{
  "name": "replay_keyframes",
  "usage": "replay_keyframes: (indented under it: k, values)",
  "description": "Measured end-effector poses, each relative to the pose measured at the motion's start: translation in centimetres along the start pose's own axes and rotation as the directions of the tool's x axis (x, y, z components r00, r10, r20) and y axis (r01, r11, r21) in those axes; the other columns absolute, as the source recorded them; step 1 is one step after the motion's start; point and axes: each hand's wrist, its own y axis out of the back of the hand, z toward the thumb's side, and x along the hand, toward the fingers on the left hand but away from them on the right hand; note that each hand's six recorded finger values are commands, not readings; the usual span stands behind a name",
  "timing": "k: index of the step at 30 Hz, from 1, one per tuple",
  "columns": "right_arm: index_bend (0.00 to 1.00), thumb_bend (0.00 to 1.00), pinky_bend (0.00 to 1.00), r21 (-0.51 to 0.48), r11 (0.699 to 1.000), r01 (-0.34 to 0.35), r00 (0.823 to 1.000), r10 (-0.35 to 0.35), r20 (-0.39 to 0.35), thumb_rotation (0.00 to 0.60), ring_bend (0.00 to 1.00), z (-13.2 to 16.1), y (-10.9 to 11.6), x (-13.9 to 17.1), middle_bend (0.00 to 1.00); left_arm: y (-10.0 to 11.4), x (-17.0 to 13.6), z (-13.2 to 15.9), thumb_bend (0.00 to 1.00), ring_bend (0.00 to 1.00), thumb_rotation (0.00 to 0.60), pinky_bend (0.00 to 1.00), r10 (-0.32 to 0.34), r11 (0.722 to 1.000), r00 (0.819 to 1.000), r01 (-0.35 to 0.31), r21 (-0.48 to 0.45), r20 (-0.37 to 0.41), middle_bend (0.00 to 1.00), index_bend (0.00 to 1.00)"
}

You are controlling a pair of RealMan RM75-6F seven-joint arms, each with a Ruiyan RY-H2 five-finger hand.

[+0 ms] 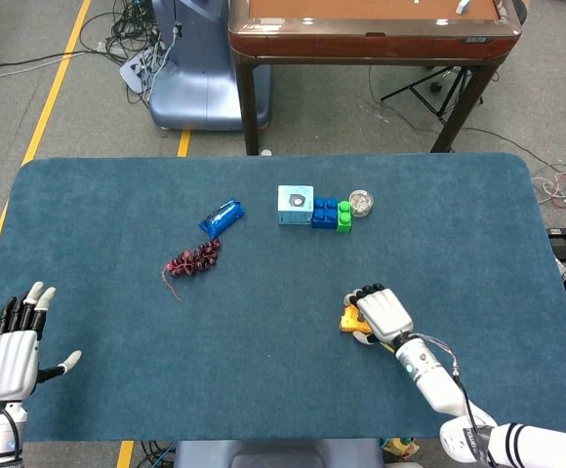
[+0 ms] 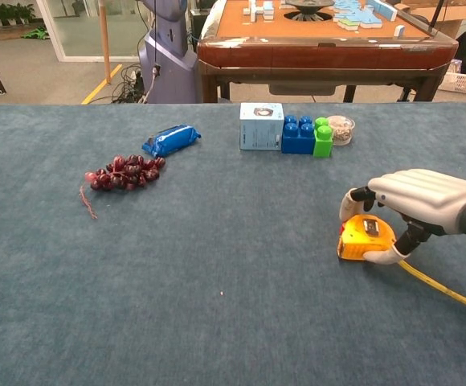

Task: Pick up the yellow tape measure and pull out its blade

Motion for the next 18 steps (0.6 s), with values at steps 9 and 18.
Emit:
replay_keyframes:
  k: [9, 18]
  values:
    - [0.46, 0.5, 0.25, -0.074, 0.996, 0.043, 0.999, -0.045, -0.023, 0.6, 0.35, 1.1, 2.3, -0.1, 0.5, 0.2, 1.8, 1.4, 0.11, 0.0, 0.6, 0.0, -0.016, 1.0, 0.998, 0.017, -0.02, 0.055, 0.0, 0.0]
    - [0.48, 0.52, 0.27, -0.103, 0.984, 0.149, 0.985, -0.156, -0.07, 0.6, 0.38, 4.8, 7.8, -0.5, 0.52, 0.6, 6.4, 6.2, 0.11, 0.0, 0.6, 0.0, -0.07, 0.991, 0.981, 0.089, -0.1, 0.18, 0.0, 0.0]
